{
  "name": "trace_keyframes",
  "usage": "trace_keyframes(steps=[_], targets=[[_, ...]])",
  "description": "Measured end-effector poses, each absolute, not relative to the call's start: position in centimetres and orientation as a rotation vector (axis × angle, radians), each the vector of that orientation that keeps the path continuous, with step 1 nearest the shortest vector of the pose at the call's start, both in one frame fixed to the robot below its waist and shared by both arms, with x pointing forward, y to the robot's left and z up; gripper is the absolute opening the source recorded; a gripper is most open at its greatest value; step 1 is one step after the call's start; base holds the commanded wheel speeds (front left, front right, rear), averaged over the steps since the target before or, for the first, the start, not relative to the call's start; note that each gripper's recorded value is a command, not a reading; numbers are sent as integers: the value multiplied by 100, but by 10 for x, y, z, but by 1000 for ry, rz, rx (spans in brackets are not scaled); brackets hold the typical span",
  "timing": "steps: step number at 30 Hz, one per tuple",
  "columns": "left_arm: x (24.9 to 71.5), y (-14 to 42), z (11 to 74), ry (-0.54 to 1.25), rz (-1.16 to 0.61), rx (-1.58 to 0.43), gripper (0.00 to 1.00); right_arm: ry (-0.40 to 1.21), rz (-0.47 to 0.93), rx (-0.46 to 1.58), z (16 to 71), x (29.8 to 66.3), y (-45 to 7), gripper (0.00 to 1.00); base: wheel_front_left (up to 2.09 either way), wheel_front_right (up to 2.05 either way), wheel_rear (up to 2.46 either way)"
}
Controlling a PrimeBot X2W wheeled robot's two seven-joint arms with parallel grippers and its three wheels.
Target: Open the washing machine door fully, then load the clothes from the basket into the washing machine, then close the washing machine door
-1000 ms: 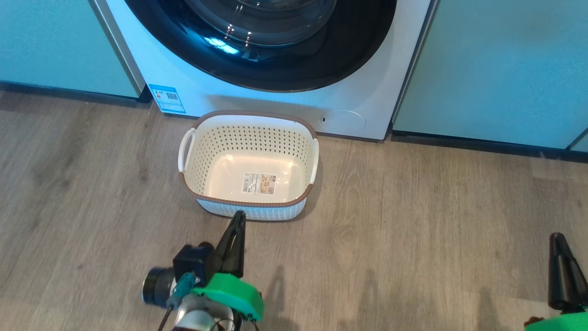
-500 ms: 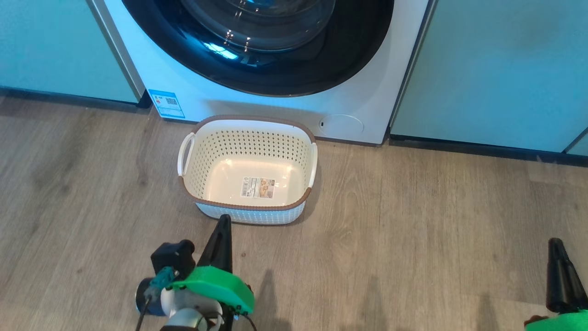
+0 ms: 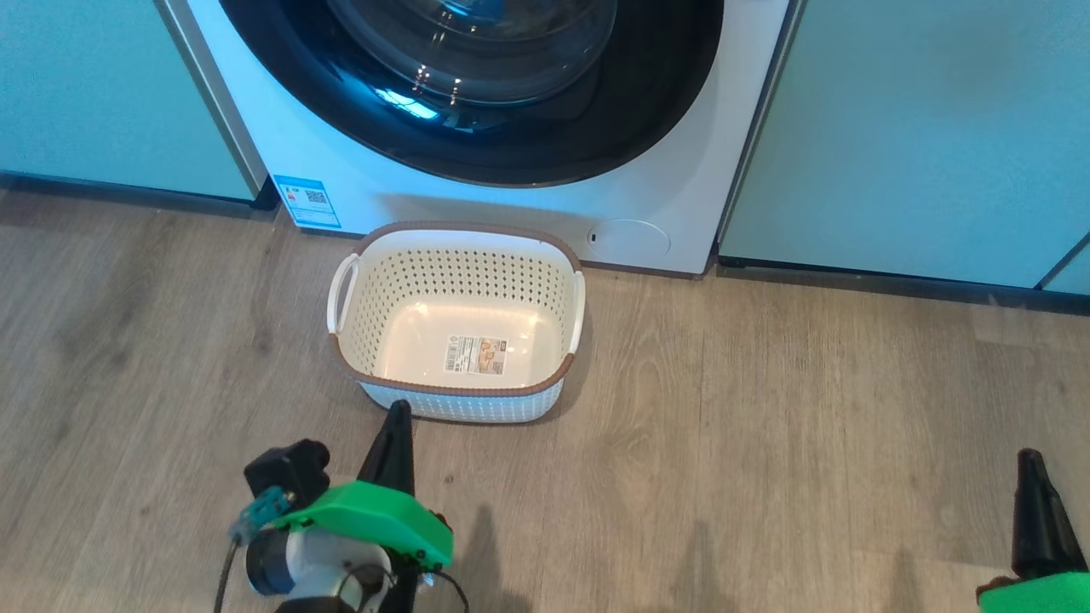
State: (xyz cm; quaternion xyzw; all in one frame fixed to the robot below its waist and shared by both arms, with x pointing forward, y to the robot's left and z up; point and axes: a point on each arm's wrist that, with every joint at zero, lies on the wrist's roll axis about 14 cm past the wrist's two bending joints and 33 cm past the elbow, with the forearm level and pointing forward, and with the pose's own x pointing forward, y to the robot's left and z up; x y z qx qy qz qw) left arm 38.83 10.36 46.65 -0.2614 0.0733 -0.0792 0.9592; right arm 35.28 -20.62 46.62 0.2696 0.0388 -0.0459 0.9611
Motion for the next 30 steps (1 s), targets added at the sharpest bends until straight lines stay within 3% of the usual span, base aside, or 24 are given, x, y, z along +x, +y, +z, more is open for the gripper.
trace_keyframes(steps=[30], targets=[[387,130,465,184,-59,-859,0,73,-115,881,467,360,-206,0,0,0,0]])
